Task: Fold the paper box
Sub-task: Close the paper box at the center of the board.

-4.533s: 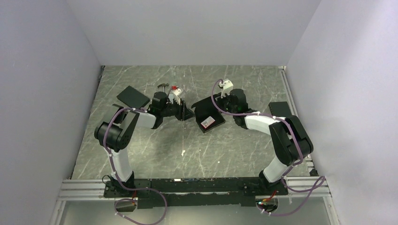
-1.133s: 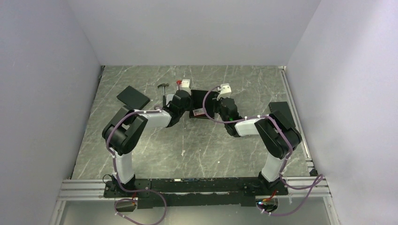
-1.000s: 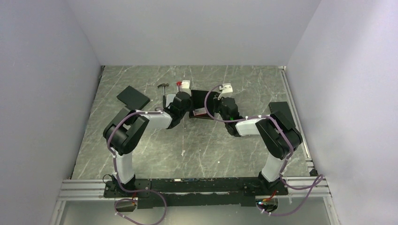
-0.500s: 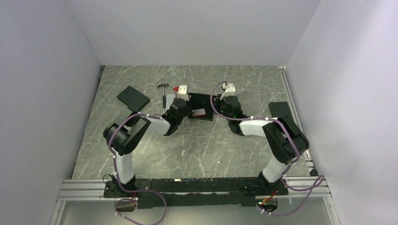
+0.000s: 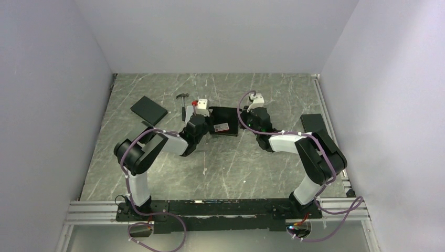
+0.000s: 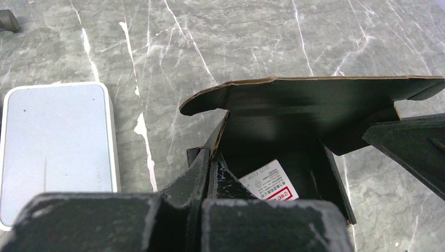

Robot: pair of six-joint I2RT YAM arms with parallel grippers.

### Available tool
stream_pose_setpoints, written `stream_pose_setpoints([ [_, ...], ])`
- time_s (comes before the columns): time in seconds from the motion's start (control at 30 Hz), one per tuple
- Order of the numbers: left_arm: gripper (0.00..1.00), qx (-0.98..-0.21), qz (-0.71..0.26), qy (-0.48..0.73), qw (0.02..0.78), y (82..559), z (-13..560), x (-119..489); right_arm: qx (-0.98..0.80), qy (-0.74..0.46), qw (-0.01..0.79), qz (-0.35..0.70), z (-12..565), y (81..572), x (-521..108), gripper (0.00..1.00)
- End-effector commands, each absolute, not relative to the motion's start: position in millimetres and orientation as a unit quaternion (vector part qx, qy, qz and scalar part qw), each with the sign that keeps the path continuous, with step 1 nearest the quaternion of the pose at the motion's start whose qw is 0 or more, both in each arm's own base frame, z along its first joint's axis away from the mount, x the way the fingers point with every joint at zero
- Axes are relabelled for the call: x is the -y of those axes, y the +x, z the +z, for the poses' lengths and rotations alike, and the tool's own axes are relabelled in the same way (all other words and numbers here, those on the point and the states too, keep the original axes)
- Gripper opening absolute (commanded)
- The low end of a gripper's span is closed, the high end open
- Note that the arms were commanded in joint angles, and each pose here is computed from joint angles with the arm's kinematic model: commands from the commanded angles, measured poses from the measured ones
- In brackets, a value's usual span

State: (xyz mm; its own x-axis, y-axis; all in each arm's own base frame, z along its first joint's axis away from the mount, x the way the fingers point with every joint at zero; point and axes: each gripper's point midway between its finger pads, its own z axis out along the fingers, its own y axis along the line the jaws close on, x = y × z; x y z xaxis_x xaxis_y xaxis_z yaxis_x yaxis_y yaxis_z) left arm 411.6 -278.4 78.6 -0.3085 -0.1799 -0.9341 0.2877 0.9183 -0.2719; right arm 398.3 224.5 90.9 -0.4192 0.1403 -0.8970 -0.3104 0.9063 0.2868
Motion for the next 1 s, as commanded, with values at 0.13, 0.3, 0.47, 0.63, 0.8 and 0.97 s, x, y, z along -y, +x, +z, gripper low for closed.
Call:
stream_pose_setpoints([
  [0.13, 0.00, -0.792, -0.201, 0.045, 0.575, 398, 72, 277, -0.846, -0.035, 0.487, 0.214, 59, 383, -228, 0.00],
  [0.3, 0.00, -0.788, -0.193, 0.039, 0.584, 398, 74, 272, -0.847, -0.042, 0.487, 0.209, 52, 381, -231, 0.00],
  [0.47, 0.00, -0.785, -0.201, 0.041, 0.585, 393, 73, 271, -0.853, -0.056, 0.472, 0.216, 43, 367, -232, 0.00],
  [0.63, 0.00, -0.785, -0.204, 0.048, 0.582, 386, 69, 276, -0.855, -0.066, 0.466, 0.216, 39, 361, -231, 0.00],
  [0.8, 0.00, -0.784, -0.204, 0.051, 0.584, 382, 67, 279, -0.862, -0.070, 0.451, 0.219, 30, 352, -230, 0.00],
  [0.97, 0.00, -0.781, -0.202, 0.050, 0.589, 379, 67, 278, -0.867, -0.079, 0.435, 0.229, 26, 341, -231, 0.00],
])
